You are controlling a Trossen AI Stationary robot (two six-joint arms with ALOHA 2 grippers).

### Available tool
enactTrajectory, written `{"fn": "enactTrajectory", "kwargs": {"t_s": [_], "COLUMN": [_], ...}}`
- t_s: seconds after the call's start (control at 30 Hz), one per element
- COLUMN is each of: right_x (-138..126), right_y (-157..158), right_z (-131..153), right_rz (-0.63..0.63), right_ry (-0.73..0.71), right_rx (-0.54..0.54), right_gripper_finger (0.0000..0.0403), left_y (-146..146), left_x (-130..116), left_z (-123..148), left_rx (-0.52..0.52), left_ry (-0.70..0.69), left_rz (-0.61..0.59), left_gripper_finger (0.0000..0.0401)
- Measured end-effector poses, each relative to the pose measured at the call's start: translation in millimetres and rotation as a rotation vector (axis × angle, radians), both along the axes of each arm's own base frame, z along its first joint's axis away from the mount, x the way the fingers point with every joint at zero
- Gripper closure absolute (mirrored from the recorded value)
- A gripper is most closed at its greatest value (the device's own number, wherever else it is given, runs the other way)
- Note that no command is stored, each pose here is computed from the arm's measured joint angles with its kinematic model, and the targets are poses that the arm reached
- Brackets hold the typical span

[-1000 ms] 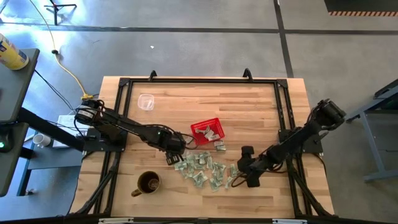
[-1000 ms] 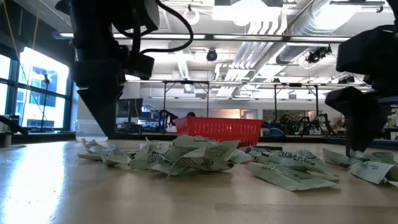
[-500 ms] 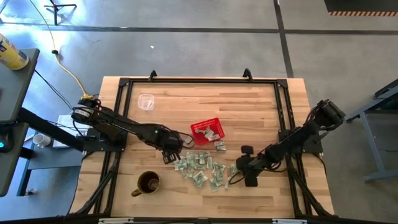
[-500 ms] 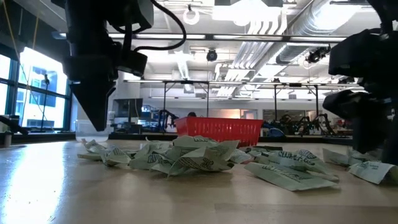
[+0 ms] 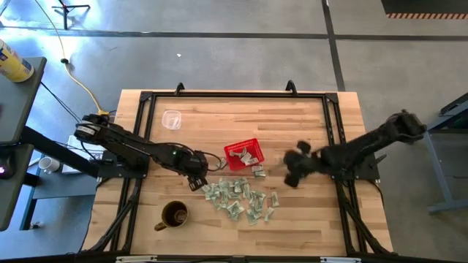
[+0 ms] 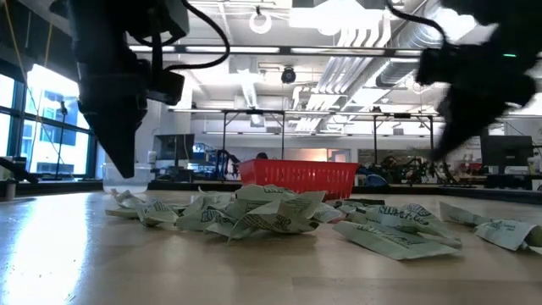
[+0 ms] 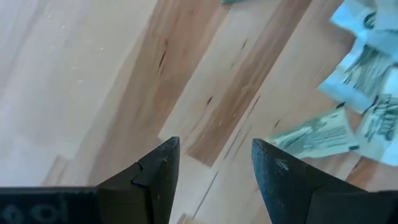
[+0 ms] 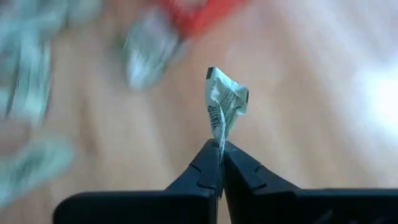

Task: Pick and place items into bin
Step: Put the green stevia packet into the red bin

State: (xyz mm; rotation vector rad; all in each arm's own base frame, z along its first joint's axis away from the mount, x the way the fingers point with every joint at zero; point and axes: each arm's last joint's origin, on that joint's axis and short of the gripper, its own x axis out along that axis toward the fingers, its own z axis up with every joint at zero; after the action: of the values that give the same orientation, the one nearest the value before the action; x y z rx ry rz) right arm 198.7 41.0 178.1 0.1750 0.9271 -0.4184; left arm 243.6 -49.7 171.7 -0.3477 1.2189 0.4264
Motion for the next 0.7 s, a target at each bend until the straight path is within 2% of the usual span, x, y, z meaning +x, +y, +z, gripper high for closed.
{"fn": "enactTrajectory", "kwargs": {"t_s": [0.17,0.23,0.33,0.5,0.6,0.7], "right_x": [28.8,39.6,58.8,103.0,123.9,131.3], "right_y": [-45.9,-60.4,-75.0,-79.8,-83.9,-86.7], "right_z": [21.3,24.5,24.3,16.5,12.8,9.4], "right_rz": [0.042,0.037,0.036,0.159,0.136,0.116], "right_ry": [-0.270,-0.320,-0.290,-0.231,-0.169,-0.035], "right_rx": [0.067,0.091,0.147,0.252,0.291,0.265], "right_gripper_finger": [0.0391,0.0394,0.0398,0.0395,0.0371,0.0320], "left_y": [-0.3,-0.9,-1.1,-1.2,-1.0,-2.0], "left_x": [-2.9,-2.8,-4.6,-4.9,-6.1,-7.8], "left_z": [-15.4,-21.7,-28.2,-29.2,-29.9,-30.7], "left_rx": [-0.061,-0.092,-0.118,-0.130,-0.120,-0.121], "left_ry": [-0.121,-0.173,-0.208,-0.212,-0.196,-0.164], "left_rz": [-0.006,-0.017,-0.021,-0.010,-0.031,-0.148], "left_gripper_finger": [0.0167,0.0167,0.0167,0.0167,0.0167,0.0167]}}
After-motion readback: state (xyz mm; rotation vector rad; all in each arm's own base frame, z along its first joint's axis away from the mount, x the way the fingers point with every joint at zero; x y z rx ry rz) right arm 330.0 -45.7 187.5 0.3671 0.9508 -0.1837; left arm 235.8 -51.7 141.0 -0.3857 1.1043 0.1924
